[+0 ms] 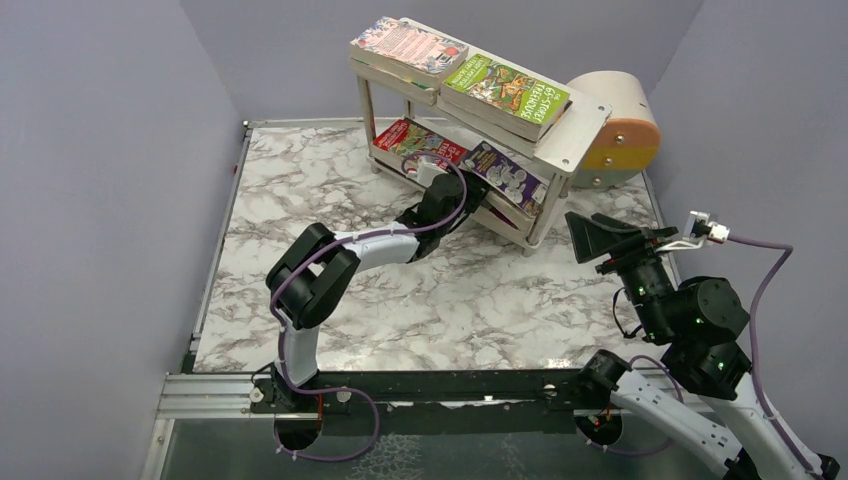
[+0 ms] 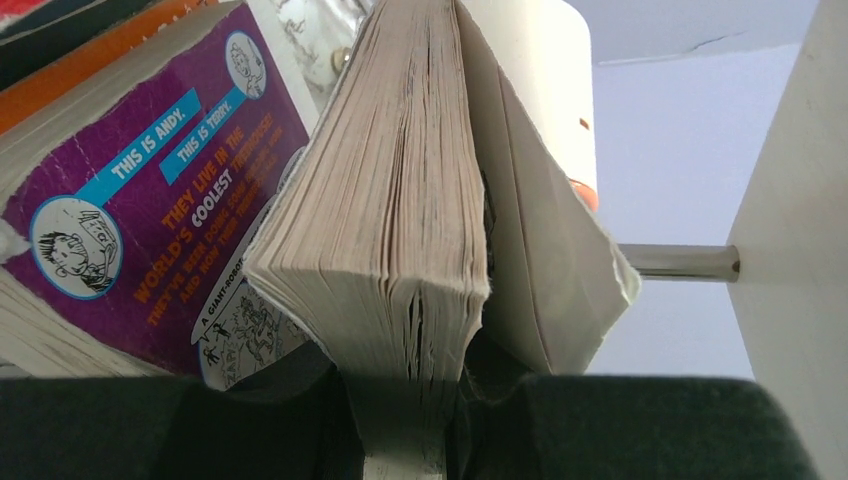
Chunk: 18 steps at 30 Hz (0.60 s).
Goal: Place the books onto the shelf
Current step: Place the book on the shelf.
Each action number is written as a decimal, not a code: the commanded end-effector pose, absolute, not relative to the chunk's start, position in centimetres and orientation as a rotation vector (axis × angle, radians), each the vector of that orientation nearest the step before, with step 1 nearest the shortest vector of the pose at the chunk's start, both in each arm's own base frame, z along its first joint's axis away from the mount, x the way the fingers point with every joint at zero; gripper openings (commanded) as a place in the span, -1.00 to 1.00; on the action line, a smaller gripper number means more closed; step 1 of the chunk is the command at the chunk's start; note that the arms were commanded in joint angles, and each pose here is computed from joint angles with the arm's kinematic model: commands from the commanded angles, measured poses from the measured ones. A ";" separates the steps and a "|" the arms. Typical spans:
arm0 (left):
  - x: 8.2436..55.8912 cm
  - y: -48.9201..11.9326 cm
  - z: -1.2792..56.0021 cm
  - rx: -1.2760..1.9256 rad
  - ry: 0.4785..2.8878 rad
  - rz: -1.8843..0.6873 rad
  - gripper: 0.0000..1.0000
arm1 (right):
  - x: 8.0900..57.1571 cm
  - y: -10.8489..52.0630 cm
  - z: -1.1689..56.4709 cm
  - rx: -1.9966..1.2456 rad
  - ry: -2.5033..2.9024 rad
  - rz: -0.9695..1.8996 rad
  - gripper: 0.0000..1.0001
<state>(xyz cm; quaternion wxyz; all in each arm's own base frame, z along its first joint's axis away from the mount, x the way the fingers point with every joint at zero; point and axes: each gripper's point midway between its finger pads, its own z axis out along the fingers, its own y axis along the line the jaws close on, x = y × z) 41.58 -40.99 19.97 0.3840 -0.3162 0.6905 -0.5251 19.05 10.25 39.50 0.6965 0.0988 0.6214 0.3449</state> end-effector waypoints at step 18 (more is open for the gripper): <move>39.4 -40.9 20.3 -0.908 1.933 -1.327 -1.00 | 19.0 10.5 39.1 0.223 1.393 0.783 0.58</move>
